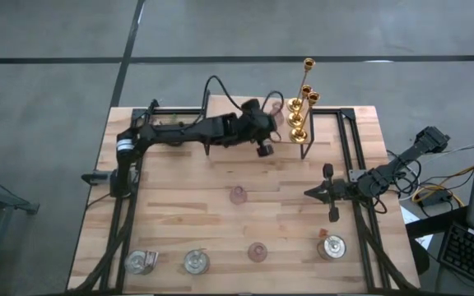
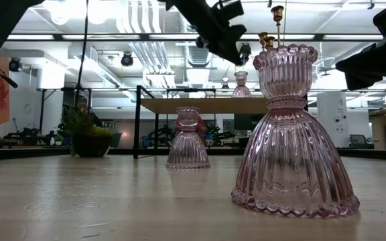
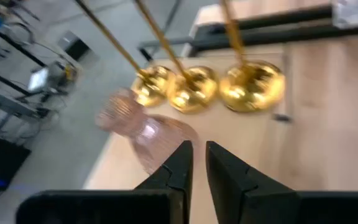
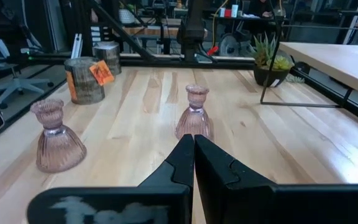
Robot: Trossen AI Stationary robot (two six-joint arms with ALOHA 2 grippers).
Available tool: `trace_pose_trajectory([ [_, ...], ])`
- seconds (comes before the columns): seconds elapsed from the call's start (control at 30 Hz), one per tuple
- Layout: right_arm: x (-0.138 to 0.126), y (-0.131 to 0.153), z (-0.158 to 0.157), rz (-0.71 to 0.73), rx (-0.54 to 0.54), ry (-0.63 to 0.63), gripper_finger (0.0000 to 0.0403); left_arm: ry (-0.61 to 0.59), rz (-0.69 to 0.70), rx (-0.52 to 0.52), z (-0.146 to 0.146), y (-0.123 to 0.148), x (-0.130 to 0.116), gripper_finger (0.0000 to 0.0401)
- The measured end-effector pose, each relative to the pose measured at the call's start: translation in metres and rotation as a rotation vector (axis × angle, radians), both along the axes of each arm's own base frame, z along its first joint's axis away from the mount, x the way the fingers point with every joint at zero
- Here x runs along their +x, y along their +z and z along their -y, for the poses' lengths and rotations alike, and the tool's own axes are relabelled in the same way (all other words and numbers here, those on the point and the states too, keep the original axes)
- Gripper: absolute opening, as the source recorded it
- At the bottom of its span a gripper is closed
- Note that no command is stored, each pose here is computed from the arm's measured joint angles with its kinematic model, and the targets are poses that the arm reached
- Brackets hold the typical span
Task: Pick & Place candle stick holders
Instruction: Align the top red candle holder on the shelf with the red candle holder
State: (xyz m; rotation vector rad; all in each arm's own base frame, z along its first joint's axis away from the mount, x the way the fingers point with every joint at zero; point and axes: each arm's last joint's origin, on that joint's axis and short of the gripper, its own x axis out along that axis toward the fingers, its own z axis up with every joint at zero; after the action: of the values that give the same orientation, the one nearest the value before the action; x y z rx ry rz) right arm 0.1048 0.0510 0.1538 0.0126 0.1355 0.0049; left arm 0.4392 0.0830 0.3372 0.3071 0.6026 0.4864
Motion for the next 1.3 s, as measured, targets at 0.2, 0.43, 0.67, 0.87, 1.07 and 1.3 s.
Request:
trace_pose_trajectory([
  [0.2,0.000,-0.002,0.000,-0.018,-0.008,-0.001,0.0008,-0.013,-0.121,-0.055,0.041,-0.007,-0.008,0.0125],
  [0.43,0.000,-0.002,0.000,-0.017,0.002,-0.002,0.0008,0.033,-0.218,-0.067,0.093,-0.016,-0.019,0.0219],
  [0.67,0.000,-0.002,0.000,-0.017,0.018,-0.005,0.0008,-0.017,-0.241,-0.097,0.141,-0.021,-0.035,0.0251],
  [0.87,0.000,-0.002,0.000,-0.018,0.040,-0.008,0.0008,0.013,-0.249,-0.165,0.161,-0.040,-0.064,0.0252],
  [1.07,0.000,-0.002,0.000,-0.018,0.043,-0.008,0.0008,0.024,-0.113,-0.238,0.174,-0.068,-0.104,0.0253],
  [1.3,0.000,-0.002,0.000,-0.014,0.045,-0.009,0.0008,0.001,0.092,-0.397,0.175,-0.111,-0.141,0.0252],
])
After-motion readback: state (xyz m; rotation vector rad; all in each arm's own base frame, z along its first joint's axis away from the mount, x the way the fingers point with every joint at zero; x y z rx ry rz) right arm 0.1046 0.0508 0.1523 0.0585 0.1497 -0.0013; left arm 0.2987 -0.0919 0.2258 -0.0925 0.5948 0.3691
